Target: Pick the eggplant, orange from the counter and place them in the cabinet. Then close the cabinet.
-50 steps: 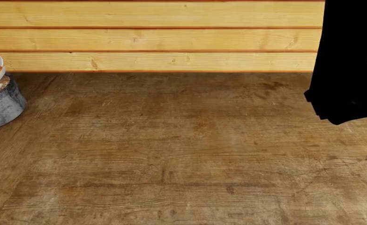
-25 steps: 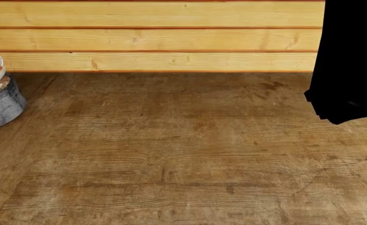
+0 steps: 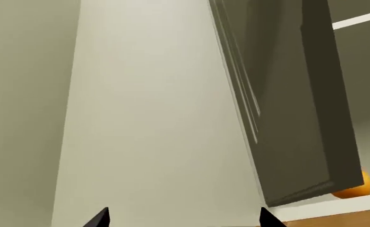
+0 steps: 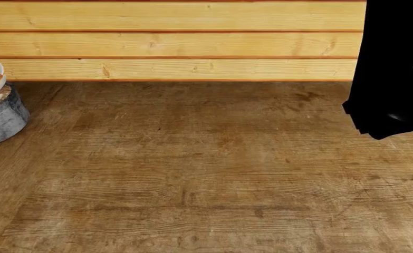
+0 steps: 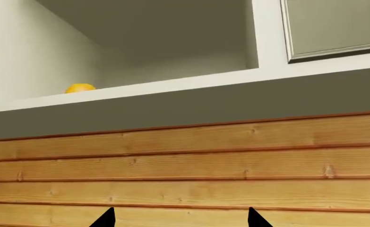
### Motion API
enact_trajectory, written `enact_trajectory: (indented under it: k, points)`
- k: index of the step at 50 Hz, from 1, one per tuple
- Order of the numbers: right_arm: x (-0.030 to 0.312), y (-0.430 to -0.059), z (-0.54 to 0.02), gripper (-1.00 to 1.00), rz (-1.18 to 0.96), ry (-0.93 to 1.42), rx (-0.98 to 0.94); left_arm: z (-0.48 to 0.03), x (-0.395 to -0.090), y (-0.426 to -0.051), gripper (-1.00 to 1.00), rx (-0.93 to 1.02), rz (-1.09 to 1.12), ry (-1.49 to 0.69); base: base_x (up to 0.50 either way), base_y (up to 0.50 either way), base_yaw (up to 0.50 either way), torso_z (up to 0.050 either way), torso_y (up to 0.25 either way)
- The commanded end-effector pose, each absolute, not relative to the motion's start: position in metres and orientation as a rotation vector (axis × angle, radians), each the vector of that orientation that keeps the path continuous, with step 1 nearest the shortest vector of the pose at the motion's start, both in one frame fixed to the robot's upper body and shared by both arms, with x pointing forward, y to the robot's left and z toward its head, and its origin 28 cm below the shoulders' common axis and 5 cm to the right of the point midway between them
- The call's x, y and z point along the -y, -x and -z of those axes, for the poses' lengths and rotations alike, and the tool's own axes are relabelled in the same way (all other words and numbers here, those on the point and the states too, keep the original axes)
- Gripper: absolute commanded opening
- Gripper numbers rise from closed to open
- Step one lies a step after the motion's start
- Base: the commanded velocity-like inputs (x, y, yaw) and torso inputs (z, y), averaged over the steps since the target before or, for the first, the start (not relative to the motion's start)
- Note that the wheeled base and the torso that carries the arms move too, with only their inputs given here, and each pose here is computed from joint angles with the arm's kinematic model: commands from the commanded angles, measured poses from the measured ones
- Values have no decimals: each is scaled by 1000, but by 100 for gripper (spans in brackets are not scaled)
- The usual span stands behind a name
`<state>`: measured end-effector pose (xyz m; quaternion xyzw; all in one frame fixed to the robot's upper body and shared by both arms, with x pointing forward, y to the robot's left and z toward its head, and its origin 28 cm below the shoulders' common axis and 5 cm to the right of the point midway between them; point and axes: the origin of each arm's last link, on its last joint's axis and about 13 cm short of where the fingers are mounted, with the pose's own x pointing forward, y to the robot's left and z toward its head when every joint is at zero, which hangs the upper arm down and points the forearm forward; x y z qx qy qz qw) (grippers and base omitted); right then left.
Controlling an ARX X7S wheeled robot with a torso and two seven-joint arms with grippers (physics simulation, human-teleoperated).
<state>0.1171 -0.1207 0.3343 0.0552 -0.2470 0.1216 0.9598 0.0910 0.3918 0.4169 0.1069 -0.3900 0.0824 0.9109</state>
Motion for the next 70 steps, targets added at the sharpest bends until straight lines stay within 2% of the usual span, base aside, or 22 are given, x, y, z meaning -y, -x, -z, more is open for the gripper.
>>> enact_trajectory:
  k: [1, 12, 26, 33, 45, 70]
  points:
    - [121, -117, -334, 100, -248, -110, 505, -440, -396, -90, 100, 864, -242, -183, 0, 0, 0, 0, 0]
    - [121, -117, -334, 100, -247, -111, 505, -478, -390, -116, 100, 967, -233, -169, 0, 0, 0, 0, 0]
    - [121, -117, -334, 100, -242, -114, 504, -544, -363, -142, 100, 1043, -146, -217, 0, 0, 0, 4, 0]
    - [121, -117, -334, 100, -236, -119, 506, -570, -340, -151, 100, 1063, -6, -240, 0, 0, 0, 0, 0]
    - [121, -117, -334, 100, -230, -128, 509, -587, -302, -163, 100, 1075, 149, -272, 0, 0, 0, 1, 0]
    - [120, -117, -334, 100, -219, -139, 506, -574, -246, -213, 100, 965, 304, -341, 0, 0, 0, 1, 0]
